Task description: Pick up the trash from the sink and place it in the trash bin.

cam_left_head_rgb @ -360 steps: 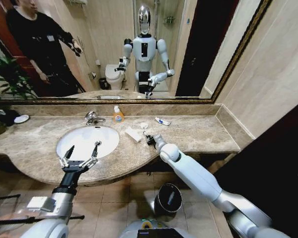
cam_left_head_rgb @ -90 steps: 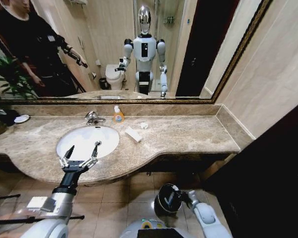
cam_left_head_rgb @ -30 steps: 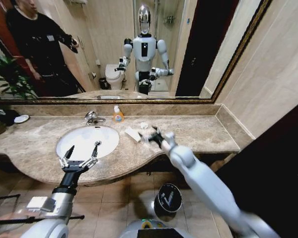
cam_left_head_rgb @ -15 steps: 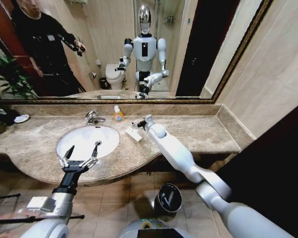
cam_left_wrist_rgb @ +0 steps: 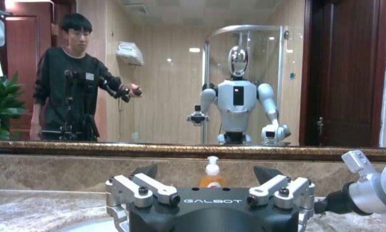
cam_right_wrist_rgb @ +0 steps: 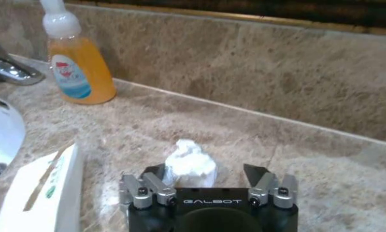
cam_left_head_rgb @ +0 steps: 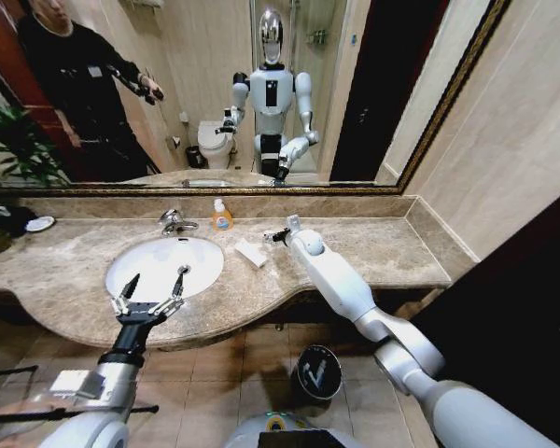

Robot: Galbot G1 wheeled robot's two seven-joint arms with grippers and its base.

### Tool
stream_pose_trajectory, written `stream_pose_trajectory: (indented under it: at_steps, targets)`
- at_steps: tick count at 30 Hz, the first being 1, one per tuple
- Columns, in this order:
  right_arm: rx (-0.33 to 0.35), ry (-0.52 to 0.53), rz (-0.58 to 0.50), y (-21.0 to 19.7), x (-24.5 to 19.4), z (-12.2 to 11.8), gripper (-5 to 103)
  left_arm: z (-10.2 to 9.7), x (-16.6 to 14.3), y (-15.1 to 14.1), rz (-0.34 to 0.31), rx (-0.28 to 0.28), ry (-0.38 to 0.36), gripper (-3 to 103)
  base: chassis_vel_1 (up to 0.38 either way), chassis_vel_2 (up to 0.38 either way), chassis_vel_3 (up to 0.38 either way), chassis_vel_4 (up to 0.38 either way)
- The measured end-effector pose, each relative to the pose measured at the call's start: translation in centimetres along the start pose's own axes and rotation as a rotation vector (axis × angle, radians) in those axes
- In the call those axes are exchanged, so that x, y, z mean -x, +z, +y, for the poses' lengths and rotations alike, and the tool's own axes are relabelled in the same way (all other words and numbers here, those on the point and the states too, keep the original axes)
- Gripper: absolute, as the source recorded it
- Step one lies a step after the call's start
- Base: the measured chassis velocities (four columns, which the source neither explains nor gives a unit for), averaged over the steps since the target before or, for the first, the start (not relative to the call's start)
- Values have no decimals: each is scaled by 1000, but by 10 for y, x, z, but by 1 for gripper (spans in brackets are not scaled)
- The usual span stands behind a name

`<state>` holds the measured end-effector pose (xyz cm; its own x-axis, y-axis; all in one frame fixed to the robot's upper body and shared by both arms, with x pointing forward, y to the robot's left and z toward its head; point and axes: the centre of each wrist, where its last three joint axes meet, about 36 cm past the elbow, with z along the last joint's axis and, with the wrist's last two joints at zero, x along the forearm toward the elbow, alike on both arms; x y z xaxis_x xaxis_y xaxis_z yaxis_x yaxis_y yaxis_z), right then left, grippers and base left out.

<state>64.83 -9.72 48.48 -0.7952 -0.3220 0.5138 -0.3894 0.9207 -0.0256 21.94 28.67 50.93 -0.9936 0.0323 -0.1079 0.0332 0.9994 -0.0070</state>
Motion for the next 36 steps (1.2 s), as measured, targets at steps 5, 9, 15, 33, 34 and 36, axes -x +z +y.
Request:
stream_pose_trajectory:
  at_steps: [5,9,15,33,34,36]
  targets:
    - [-4,-16,8,2,-2,7,68,0,0,0,0,0,0,100,0,0,0,0]
    - [-7,-22,2,1,-3,11,57,0,0,0,0,0,0,100,0,0,0,0]
    - [-11,-34,-33,1,-8,14,30,0,0,0,0,0,0,100,0,0,0,0]
    - [-27,-152,-232,11,-133,-60,0,0,0,0,0,0,0,100,0,0,0,0]
    - [-51,-164,-253,16,-159,-70,0,0,0,0,0,0,-1,100,0,0,0,0]
    - [-97,-165,-263,26,-197,-79,0,0,0,0,0,0,0,100,0,0,0,0]
